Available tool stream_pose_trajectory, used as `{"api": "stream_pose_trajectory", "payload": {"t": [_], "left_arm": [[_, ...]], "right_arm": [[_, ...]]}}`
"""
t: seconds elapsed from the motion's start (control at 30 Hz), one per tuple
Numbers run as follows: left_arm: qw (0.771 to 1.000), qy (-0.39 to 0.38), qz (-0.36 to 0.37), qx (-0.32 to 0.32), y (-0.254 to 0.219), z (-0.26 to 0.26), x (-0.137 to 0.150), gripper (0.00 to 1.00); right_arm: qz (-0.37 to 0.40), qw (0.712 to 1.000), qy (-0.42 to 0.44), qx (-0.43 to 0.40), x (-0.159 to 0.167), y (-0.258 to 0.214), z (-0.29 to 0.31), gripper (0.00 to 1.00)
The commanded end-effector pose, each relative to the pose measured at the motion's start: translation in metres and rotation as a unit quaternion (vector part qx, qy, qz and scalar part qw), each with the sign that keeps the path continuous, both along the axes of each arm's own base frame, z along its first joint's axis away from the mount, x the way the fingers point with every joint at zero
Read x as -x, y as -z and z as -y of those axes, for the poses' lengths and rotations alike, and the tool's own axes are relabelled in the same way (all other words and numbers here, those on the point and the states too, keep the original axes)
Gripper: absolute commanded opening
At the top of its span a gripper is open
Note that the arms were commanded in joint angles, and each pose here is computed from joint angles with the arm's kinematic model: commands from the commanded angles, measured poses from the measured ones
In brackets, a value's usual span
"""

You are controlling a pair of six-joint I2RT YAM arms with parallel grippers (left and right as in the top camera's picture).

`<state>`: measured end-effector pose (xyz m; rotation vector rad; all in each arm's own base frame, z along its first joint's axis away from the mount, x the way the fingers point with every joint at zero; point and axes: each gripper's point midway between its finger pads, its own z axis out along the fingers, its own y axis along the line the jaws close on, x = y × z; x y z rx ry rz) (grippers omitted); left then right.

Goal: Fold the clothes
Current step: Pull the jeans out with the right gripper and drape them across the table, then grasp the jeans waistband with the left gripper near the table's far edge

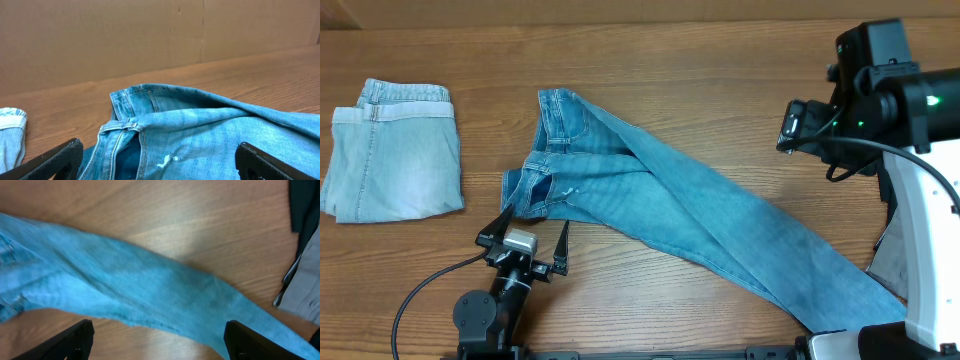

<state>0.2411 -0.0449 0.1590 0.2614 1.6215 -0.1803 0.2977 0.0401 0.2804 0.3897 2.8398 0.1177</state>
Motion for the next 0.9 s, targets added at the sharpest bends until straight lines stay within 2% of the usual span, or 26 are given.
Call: {"api": "stream_pose_trajectory", "payload": {"t": [0.0, 0.17, 0.27, 0.33, 0.4, 0.47, 0.5, 0.53, 0.63, 0.7, 0.73, 0.77, 0.8, 0.87], "left_arm": [[1.0, 0.003, 0.005, -0.012, 0.0, 0.0, 0.0, 1.0], [1.0, -0.001, 0.017, -0.013, -0.005, -0.001, 0.0, 1.0], [0.999, -0.015, 0.032, -0.014, -0.013, -0.006, -0.002, 1.0], [1.0, -0.015, 0.002, -0.014, 0.002, -0.006, -0.001, 1.0], [1.0, 0.011, 0.024, -0.01, -0.009, 0.003, 0.001, 1.0], [0.994, 0.041, 0.074, 0.072, -0.052, 0.012, 0.007, 1.0], [0.987, 0.024, 0.081, 0.136, -0.083, 0.006, 0.011, 1.0], [0.986, 0.013, 0.081, 0.145, -0.107, 0.002, 0.015, 1.0], [0.991, 0.0, 0.011, 0.133, -0.155, 0.001, 0.014, 1.0], [0.992, -0.008, -0.09, 0.083, -0.179, 0.0, -0.004, 1.0], [0.981, -0.008, -0.192, 0.036, -0.18, -0.001, -0.014, 1.0], [0.966, -0.01, -0.259, 0.015, -0.178, -0.003, -0.018, 1.0], [0.94, -0.014, -0.34, 0.004, -0.174, -0.006, -0.026, 1.0], [0.902, -0.011, -0.431, 0.006, -0.167, -0.006, -0.051, 1.0]], "right_arm": [[-0.021, 1.0, 0.0, -0.006, 0.001, 0.019, -0.002, 0.89], [-0.041, 0.999, -0.005, -0.02, -0.004, 0.053, -0.009, 0.9], [-0.039, 0.999, -0.005, -0.02, -0.005, 0.054, -0.009, 0.9], [-0.035, 0.999, -0.005, -0.021, -0.007, 0.054, -0.009, 0.9], [-0.035, 0.999, -0.007, -0.02, -0.007, 0.054, -0.009, 0.91], [-0.031, 0.999, -0.024, -0.017, -0.008, 0.053, -0.009, 0.92], [-0.028, 0.999, -0.029, -0.016, -0.01, 0.053, -0.009, 0.93], [-0.026, 0.999, -0.029, -0.016, -0.011, 0.053, -0.01, 0.93], [-0.022, 0.999, -0.029, -0.016, -0.013, 0.052, -0.01, 0.93], [-0.021, 0.999, -0.029, -0.016, -0.013, 0.052, -0.01, 0.94], [-0.023, 0.999, -0.029, -0.016, -0.012, 0.052, -0.01, 0.94], [-0.022, 0.999, -0.029, -0.016, -0.013, 0.052, -0.01, 0.94], [-0.022, 0.999, -0.029, -0.016, -0.013, 0.052, -0.01, 0.94], [-0.022, 0.999, -0.029, -0.016, -0.013, 0.052, -0.01, 0.93]]}}
